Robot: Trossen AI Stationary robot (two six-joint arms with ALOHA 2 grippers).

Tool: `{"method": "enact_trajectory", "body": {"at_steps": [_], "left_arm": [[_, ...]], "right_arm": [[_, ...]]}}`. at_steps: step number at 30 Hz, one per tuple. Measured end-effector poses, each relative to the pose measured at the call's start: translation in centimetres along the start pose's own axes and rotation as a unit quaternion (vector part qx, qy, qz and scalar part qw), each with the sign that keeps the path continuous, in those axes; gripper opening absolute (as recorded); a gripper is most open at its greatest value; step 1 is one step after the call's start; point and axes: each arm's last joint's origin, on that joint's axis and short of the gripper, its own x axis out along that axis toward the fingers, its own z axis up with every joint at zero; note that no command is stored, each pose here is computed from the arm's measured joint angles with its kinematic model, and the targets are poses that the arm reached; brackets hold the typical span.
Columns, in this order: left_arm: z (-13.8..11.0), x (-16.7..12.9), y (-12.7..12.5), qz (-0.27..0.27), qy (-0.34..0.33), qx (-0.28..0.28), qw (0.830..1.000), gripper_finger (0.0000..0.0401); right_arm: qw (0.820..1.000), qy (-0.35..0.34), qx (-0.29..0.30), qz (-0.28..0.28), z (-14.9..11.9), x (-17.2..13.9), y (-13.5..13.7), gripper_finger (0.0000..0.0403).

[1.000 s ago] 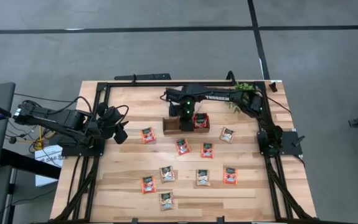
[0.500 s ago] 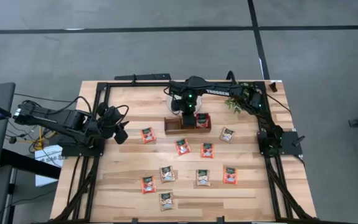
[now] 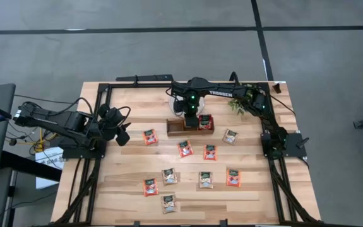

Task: Pick & Place Tea
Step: Put the brown tea bag into the middle slot of the wooden organizer

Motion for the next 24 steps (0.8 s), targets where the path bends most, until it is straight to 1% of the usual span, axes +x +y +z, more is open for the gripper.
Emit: {"method": "enact_trajectory", "body": {"at_steps": [6,10,15,19,21,24], "left_arm": [[0.1,0.0,0.0,-0.002,-0.003,-0.003,1.0,0.0151],[0.1,0.0,-0.1,-0.003,-0.005,-0.005,1.0,0.0151],[0.1,0.0,-0.1,-0.004,-0.006,-0.006,1.0,0.0151],[0.3,0.0,-0.2,-0.007,-0.011,-0.011,1.0,0.0151],[0.3,0.0,-0.2,-0.008,-0.012,-0.012,1.0,0.0151],[0.3,0.0,-0.2,-0.008,-0.012,-0.012,1.0,0.0151]], "right_arm": [[1.0,0.009,-0.001,-0.021,0.0,0.0,-0.1,0.0077],[0.999,0.016,0.001,-0.032,-0.1,0.0,-0.2,0.0102],[0.998,0.013,0.008,-0.062,0.3,-1.5,-0.4,0.0111],[0.997,-0.002,0.025,-0.073,0.7,-3.9,-0.4,0.0111],[0.997,0.012,0.043,-0.066,0.4,-5.1,-0.1,0.0111],[0.994,0.064,0.08,-0.04,-0.6,-6.4,0.8,0.0112]]}}
